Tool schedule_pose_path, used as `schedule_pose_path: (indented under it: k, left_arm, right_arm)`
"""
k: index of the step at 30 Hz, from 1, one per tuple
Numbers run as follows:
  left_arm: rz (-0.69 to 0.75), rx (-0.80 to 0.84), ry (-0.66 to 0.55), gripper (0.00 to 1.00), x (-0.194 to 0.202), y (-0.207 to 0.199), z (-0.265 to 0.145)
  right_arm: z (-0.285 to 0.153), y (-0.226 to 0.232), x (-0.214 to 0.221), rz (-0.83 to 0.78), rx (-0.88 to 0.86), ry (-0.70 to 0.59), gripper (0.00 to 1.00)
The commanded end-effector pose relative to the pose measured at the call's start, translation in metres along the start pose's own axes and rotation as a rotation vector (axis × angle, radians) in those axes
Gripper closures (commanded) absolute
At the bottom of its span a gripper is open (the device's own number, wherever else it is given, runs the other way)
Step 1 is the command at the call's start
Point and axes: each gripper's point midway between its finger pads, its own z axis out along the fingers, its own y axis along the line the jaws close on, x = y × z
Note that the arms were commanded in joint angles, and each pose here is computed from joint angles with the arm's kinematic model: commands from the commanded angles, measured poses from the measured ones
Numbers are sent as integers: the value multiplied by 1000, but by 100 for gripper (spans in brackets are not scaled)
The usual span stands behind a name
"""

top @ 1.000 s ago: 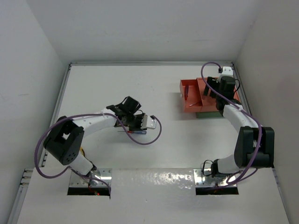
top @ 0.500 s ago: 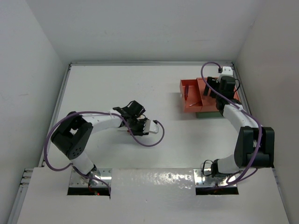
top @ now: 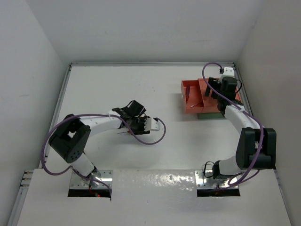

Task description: Sort the tools into containers

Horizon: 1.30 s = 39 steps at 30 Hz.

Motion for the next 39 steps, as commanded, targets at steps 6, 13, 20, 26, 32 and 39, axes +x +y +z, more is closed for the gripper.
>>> schedule_pose_path:
  k: [6,13,20,26,32,39]
  left_arm:
    - [-66,-16,10,67,0,-4,-8]
    - [-119,-61,74,68,26,-8,4]
    - [-143,-9,85,69,37,-21,12]
    - [-101,77,-45,71,9,-42,-8]
    - [-65,-10,-142,60,-32,-8,-44]
    - [-129,-5,18,60,12,7,-23]
  right_arm:
    - [-19,-4,109,-33,4,378,21]
    - [-20,-5,110,-35,8,379,21]
    - [-22,-6,113,-39,9,382,21]
    - [-22,-6,112,-37,10,379,21]
    - [-21,-4,114,-31,0,385,20]
    - [-23,-7,117,-41,11,394,20]
